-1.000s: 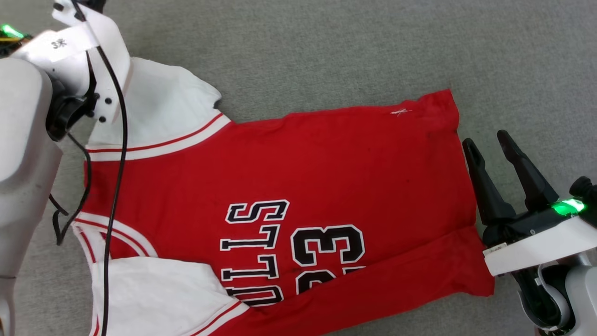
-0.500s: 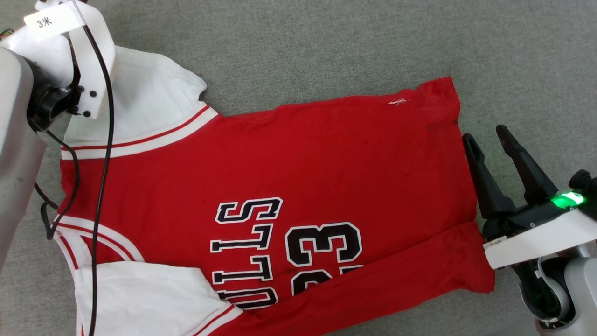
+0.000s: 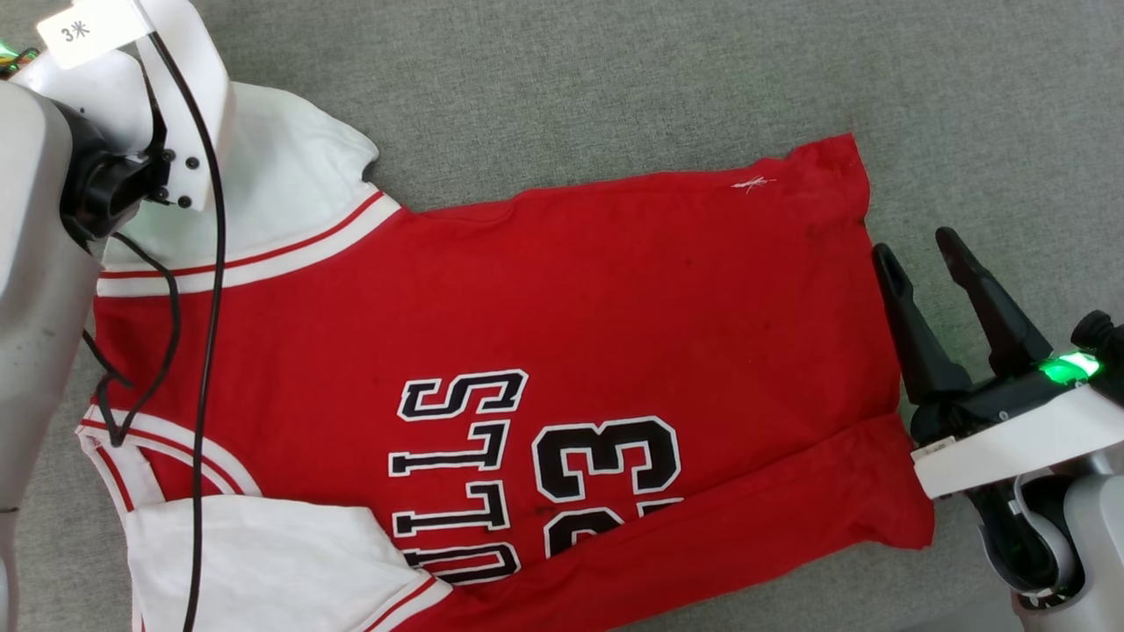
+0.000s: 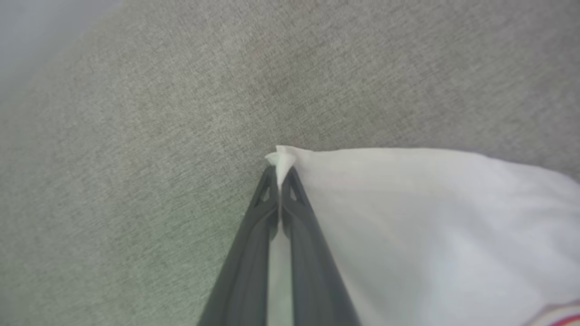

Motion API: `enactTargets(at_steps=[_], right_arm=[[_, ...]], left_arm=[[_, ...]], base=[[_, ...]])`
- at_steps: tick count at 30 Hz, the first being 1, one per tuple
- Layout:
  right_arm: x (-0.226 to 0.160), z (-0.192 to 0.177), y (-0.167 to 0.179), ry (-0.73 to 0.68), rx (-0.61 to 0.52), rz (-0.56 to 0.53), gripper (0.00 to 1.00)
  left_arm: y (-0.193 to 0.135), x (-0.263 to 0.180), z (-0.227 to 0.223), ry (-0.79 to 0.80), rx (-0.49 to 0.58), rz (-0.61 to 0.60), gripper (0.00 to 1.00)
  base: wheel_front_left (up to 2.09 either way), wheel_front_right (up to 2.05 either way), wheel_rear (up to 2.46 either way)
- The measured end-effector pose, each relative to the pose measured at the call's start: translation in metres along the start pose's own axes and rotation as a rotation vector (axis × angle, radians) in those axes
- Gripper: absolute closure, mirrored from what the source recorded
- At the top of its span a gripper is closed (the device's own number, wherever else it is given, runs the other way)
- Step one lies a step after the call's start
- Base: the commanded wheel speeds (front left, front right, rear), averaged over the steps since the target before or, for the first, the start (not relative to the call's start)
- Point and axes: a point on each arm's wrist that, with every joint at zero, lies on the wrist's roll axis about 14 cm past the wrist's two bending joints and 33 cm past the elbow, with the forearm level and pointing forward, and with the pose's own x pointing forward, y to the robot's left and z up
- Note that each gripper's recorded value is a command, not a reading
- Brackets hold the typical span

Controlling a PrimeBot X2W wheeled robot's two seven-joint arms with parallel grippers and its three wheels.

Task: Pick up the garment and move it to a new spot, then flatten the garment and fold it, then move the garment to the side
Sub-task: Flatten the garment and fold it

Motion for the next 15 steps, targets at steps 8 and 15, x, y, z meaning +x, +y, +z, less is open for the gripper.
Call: enactTargets(at_steps=[8, 15], right_arm=[[-0.002, 0.018, 0.001, -0.033, -0.022, 0.014, 0.00], [-0.008, 0.031, -0.014, 0.046, -0.134, 0.002, 0.00]], left_arm=[[0.012, -0.022, 0.013, -0.133, -0.057, 0.054, 1.00], [0.015, -0.079, 0.039, -0.331, -0.032, 0.080, 1.00]], base=[[0.00, 0.00, 0.00], [0.00, 0.00, 0.00]])
